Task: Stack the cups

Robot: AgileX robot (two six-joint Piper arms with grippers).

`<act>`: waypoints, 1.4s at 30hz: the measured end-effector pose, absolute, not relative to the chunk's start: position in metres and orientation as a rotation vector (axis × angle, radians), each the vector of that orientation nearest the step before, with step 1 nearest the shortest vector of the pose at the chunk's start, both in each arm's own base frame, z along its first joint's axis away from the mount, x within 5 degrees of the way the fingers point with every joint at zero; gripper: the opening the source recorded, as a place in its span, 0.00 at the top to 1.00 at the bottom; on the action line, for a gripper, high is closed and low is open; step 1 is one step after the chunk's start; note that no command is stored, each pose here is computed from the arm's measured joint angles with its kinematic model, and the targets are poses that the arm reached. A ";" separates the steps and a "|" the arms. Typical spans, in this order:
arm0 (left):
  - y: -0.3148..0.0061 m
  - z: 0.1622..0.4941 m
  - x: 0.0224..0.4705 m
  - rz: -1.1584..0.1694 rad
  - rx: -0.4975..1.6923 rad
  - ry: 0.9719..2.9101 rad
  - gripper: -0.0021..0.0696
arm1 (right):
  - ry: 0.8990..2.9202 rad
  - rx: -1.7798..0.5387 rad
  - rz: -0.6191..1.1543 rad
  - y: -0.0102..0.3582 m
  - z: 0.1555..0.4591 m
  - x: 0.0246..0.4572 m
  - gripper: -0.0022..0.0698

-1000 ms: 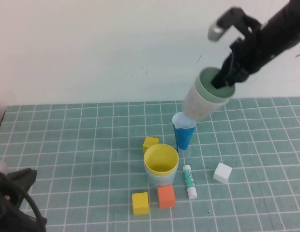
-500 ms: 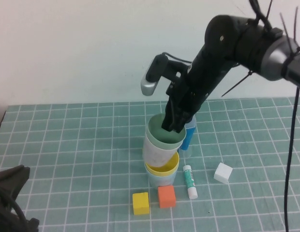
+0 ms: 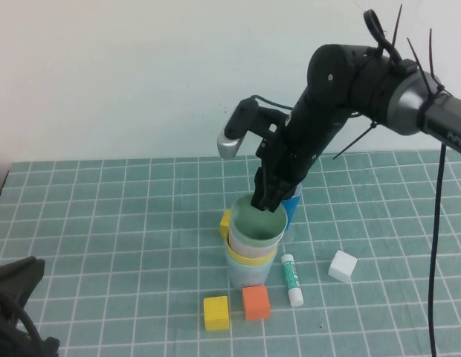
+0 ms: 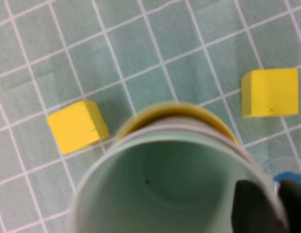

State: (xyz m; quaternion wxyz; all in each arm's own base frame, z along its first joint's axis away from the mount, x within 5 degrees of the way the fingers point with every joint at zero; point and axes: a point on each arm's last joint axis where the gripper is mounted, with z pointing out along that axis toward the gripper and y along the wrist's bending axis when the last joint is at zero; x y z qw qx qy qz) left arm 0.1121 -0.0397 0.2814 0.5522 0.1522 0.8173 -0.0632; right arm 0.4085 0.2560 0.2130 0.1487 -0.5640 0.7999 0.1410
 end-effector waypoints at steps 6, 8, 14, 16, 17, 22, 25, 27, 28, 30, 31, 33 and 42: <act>-0.040 0.281 0.112 -0.149 0.360 1.933 0.97 | 2.259 -1.579 0.386 0.259 0.235 0.414 0.52; -0.040 0.281 0.112 -0.149 0.360 1.933 0.97 | 2.242 -1.553 0.383 0.259 0.247 0.415 0.50; -0.040 0.281 0.112 -0.149 0.360 1.933 0.97 | 2.151 -1.544 0.302 0.244 0.317 0.395 0.67; -0.040 0.282 0.112 -0.153 0.361 1.925 0.97 | 2.107 -1.549 0.205 0.230 0.352 0.380 0.82; -0.040 0.283 0.112 -0.156 0.360 1.918 0.97 | 2.084 -1.540 0.152 0.223 0.369 0.372 0.86; -0.037 0.289 0.105 -0.170 0.348 1.866 0.97 | 2.013 -1.391 -0.218 0.175 0.446 0.335 0.95; -0.034 0.289 0.098 -0.168 0.348 1.825 0.97 | 1.978 -1.261 -0.370 0.149 0.481 0.312 0.96; -0.032 0.285 0.093 -0.173 0.350 1.801 0.97 | 1.948 -1.200 -0.406 0.136 0.500 0.296 0.96; -0.030 0.282 0.089 -0.181 0.352 1.774 0.97 | 1.932 -1.172 -0.410 0.131 0.509 0.287 0.96; -0.029 0.278 0.082 -0.200 0.354 1.715 0.97 | 1.903 -1.132 -0.403 0.122 0.523 0.271 0.96; -0.028 0.277 0.079 -0.208 0.353 1.692 0.97 | 1.890 -1.118 -0.396 0.118 0.529 0.263 0.96; -0.026 0.274 0.073 -0.221 0.350 1.646 0.97 | 1.881 -1.110 -0.390 0.112 0.533 0.251 0.96; -0.020 0.275 0.059 -0.270 0.305 1.557 0.97 | 1.892 -1.050 -0.340 0.082 0.487 0.195 0.97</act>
